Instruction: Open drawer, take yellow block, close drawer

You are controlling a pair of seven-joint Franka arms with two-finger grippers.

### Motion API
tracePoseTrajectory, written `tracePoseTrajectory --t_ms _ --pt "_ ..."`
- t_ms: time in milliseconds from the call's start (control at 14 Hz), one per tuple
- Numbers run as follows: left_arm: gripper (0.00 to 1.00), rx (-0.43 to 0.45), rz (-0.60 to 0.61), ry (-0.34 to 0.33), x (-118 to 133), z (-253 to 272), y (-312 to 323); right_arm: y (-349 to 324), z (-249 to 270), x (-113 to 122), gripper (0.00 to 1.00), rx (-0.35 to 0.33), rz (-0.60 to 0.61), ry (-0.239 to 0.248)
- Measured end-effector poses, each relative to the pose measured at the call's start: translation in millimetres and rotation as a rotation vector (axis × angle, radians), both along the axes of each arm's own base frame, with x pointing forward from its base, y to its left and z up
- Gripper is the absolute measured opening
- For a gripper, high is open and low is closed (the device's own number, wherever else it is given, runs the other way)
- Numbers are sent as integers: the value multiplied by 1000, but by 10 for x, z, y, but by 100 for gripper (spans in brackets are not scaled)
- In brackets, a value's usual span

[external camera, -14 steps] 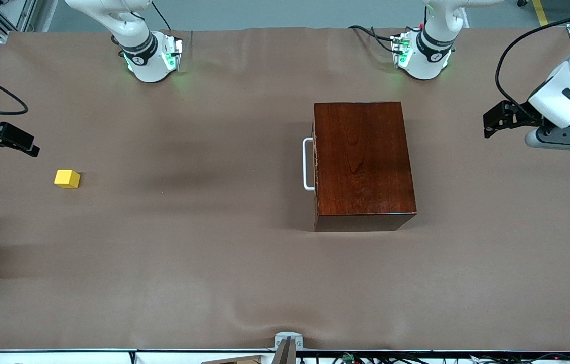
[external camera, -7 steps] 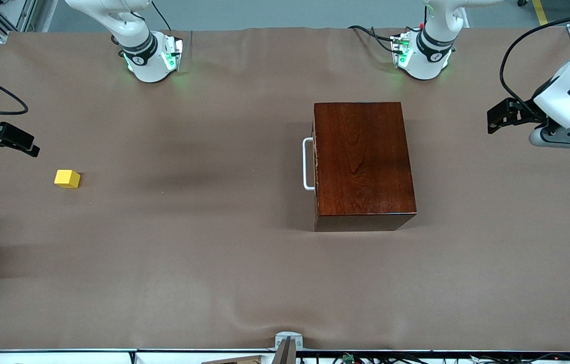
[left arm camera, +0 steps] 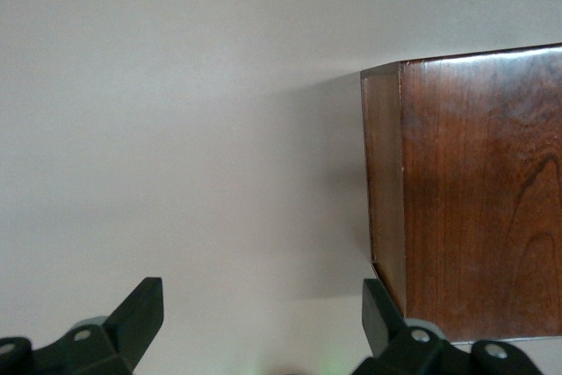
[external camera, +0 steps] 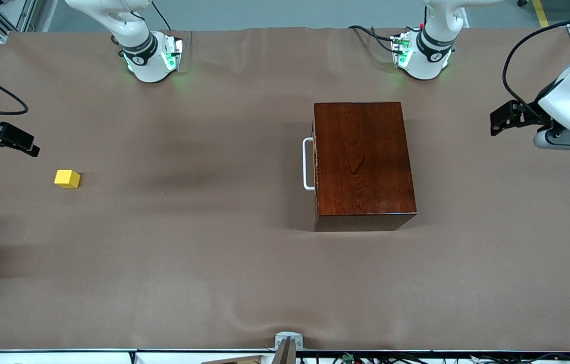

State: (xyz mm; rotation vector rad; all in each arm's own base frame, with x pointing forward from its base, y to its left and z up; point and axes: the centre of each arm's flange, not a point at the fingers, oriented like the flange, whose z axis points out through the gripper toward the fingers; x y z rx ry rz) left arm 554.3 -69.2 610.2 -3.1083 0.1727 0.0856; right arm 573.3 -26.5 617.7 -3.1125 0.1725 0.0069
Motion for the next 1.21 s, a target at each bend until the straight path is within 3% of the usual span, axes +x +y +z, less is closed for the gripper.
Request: tracePoseTrajectory --t_ms 1210 --pt "100 -2 -9 -13 31 -50 -35 0 0 0 100 0 0 0"
